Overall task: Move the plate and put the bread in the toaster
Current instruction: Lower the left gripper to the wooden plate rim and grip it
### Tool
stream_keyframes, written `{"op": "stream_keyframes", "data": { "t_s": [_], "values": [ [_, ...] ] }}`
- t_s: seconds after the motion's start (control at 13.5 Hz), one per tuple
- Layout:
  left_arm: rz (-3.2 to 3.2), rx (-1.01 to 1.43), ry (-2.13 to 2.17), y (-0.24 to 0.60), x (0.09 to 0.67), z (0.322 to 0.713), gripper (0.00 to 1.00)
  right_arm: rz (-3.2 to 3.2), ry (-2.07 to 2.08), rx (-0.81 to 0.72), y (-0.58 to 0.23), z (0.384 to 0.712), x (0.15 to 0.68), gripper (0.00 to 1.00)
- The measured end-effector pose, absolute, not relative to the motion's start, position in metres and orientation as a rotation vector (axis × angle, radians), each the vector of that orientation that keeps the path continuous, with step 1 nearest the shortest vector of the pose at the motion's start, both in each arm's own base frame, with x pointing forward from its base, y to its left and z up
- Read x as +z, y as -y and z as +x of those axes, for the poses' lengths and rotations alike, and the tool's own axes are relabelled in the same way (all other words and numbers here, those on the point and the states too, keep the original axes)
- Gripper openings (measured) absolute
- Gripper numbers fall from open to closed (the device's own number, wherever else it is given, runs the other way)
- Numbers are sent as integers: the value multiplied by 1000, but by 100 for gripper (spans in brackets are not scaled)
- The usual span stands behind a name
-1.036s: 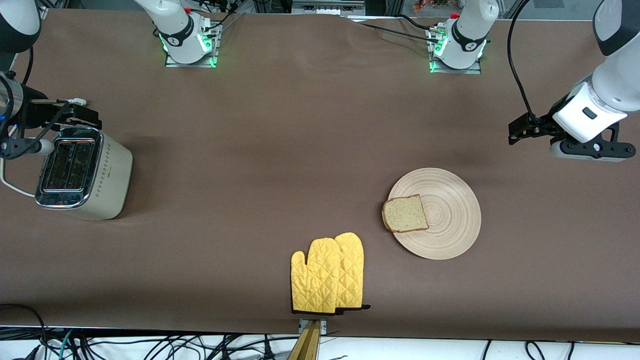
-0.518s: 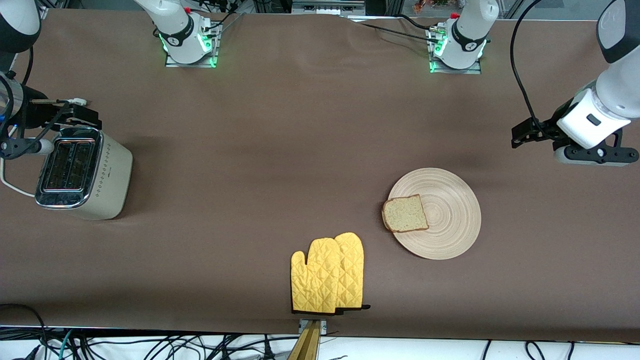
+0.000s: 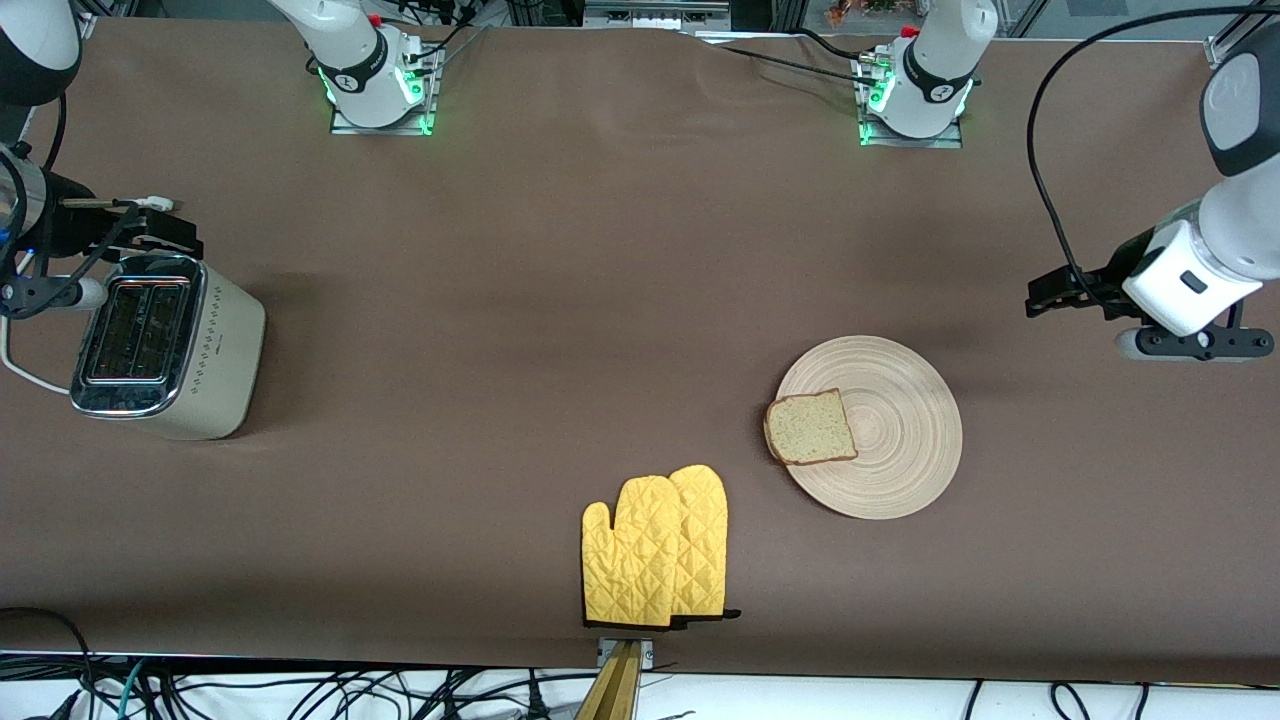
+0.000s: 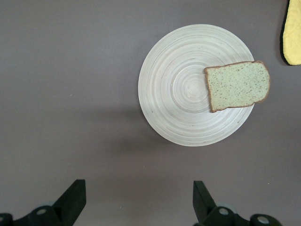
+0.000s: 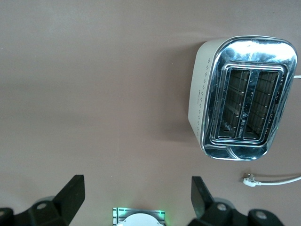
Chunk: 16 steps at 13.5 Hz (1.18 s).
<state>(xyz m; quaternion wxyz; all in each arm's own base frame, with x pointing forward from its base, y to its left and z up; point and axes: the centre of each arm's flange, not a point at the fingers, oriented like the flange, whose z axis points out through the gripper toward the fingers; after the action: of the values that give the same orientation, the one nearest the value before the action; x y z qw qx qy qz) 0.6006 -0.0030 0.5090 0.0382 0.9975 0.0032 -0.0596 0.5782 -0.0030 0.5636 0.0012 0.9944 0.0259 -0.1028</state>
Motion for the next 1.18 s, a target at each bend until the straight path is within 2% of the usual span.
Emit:
{"op": "stream_keyframes", "data": {
  "t_s": [0.52,1.18],
  "values": [
    [2850,-240,75,-37,435,642,100,3122,-81,-321,3,578,564,100],
    [2473,-199,107,-93,320,655,100,3122,-80,-321,4,578,564,100]
  ]
}}
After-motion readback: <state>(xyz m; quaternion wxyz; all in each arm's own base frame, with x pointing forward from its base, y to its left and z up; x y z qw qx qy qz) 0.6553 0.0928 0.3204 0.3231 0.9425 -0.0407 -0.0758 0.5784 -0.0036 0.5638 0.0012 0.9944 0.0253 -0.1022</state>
